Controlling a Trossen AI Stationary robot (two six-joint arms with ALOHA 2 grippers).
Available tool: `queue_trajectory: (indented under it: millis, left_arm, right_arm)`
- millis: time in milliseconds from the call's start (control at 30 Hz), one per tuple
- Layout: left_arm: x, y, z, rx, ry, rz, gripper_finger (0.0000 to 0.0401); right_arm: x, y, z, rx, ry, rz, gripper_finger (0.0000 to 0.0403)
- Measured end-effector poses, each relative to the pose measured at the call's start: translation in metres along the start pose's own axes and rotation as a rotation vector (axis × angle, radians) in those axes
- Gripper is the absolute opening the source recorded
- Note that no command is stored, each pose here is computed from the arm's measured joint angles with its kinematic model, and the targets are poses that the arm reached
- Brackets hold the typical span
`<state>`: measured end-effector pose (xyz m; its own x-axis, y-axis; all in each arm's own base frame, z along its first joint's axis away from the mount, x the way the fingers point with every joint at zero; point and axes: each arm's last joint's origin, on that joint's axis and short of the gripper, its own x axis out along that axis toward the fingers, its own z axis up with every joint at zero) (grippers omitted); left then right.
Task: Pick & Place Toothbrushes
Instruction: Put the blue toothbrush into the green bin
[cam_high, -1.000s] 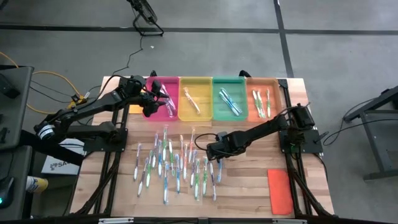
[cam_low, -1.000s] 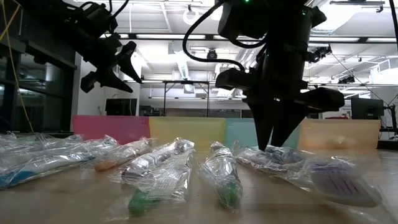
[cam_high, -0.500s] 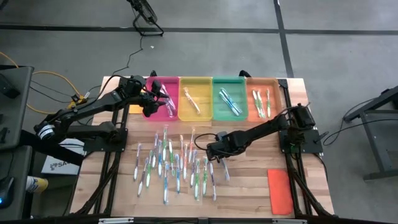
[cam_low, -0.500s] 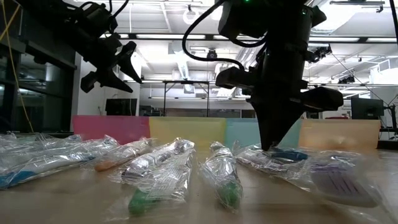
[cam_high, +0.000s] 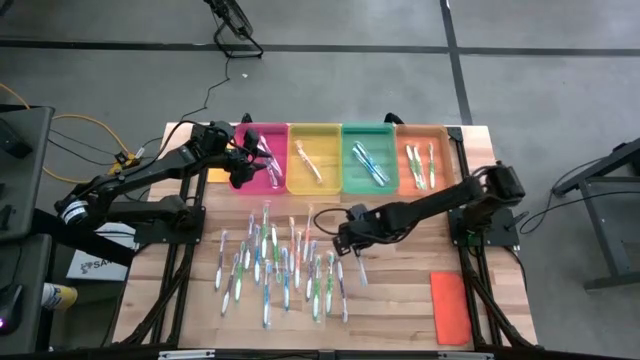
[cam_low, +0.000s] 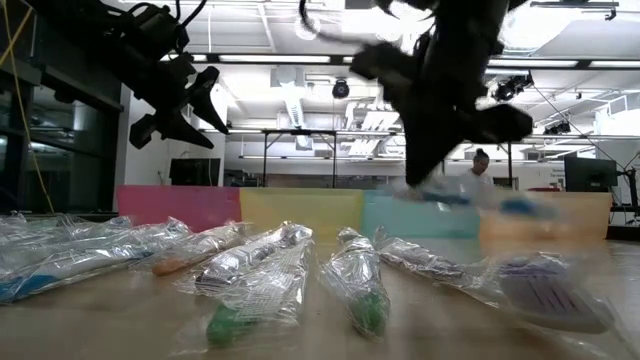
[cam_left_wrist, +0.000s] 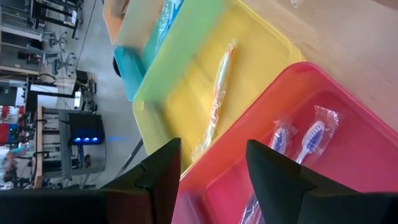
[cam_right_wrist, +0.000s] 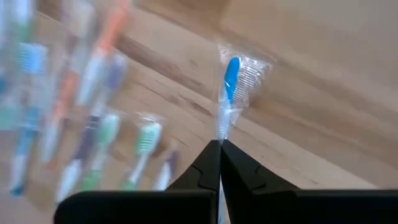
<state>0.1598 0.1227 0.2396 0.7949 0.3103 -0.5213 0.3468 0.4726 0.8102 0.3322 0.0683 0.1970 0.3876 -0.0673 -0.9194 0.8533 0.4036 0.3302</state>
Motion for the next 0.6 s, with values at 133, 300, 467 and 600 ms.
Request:
queue_trajectory:
  millis: [133, 300, 467, 600]
  left_arm:
    - [0.0, 0.0, 0.0, -0.009, -0.006, -0.001, 0.0175]
    - [0.0, 0.0, 0.0, -0.014, -0.006, 0.0, 0.0175]
    - [0.0, 0.0, 0.0, -0.016, -0.006, -0.004, 0.0175]
    - [0.0, -0.001, 0.0, -0.017, -0.006, -0.007, 0.0175]
  right_arm:
    - [-0.024, -0.005, 0.01, -0.02, -0.057, 0.018, 0.0002]
    - [-0.048, -0.016, 0.03, -0.042, -0.129, 0.014, 0.0002]
    - [-0.065, -0.03, 0.058, -0.086, -0.176, 0.018, 0.0002]
    - [-0.07, -0.044, 0.084, -0.125, -0.208, -0.005, 0.0002]
